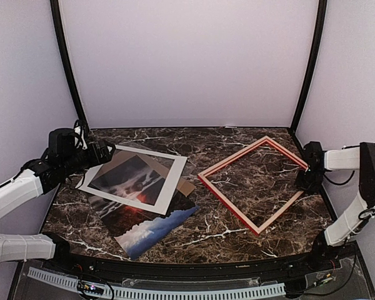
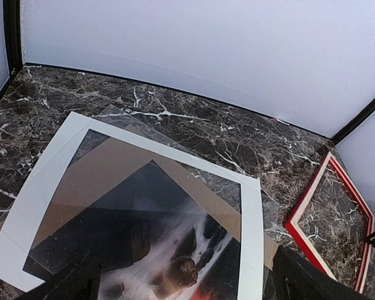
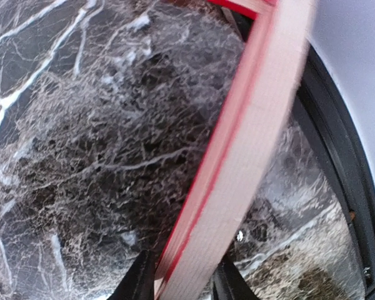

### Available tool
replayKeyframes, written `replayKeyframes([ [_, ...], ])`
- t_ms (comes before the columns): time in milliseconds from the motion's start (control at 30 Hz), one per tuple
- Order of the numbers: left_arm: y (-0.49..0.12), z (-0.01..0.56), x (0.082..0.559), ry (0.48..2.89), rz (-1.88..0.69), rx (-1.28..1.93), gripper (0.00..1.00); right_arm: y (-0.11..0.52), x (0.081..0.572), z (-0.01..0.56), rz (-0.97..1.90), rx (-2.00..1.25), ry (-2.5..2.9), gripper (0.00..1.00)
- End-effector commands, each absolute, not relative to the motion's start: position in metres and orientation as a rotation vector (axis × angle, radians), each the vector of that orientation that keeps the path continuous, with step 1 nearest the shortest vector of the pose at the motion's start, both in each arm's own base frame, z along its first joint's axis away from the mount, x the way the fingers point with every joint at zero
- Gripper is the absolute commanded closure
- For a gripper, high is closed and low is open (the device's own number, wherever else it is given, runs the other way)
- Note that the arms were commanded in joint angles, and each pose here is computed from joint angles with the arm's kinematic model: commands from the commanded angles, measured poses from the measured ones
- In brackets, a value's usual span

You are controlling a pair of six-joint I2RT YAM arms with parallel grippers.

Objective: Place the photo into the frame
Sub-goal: Adjust the frame body at the center of the board.

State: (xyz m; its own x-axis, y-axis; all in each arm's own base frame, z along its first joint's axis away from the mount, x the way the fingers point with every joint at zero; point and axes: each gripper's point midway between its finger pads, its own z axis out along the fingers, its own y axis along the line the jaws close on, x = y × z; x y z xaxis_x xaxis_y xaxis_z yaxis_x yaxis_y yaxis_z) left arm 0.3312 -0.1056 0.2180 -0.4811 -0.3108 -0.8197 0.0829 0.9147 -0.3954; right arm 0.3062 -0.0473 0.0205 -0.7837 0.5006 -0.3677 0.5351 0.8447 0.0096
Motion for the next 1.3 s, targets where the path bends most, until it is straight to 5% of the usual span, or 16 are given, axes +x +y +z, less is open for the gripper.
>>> replayKeyframes([
  [0,-0.109,0.212,0.332,2.059,-0.464,-0.157,0.01,-0.052,0.311,0.022,-0.217,0.581,2.741,0.75],
  [467,-0.114,0.204,0.338,2.094,-0.439,-0.123,0.01,-0.037,0.353,0.016,-0.220,0.331,2.815,0.89],
  [1033,-0.111,0.158,0.347,2.249,-0.341,-0.147,0.01,0.062,0.442,-0.003,0.010,-0.379,2.789,0.85],
  [1267,-0.104,0.117,0.337,2.376,-0.301,-0.234,0.01,0.093,0.453,0.001,0.003,-0.556,2.757,0.73],
])
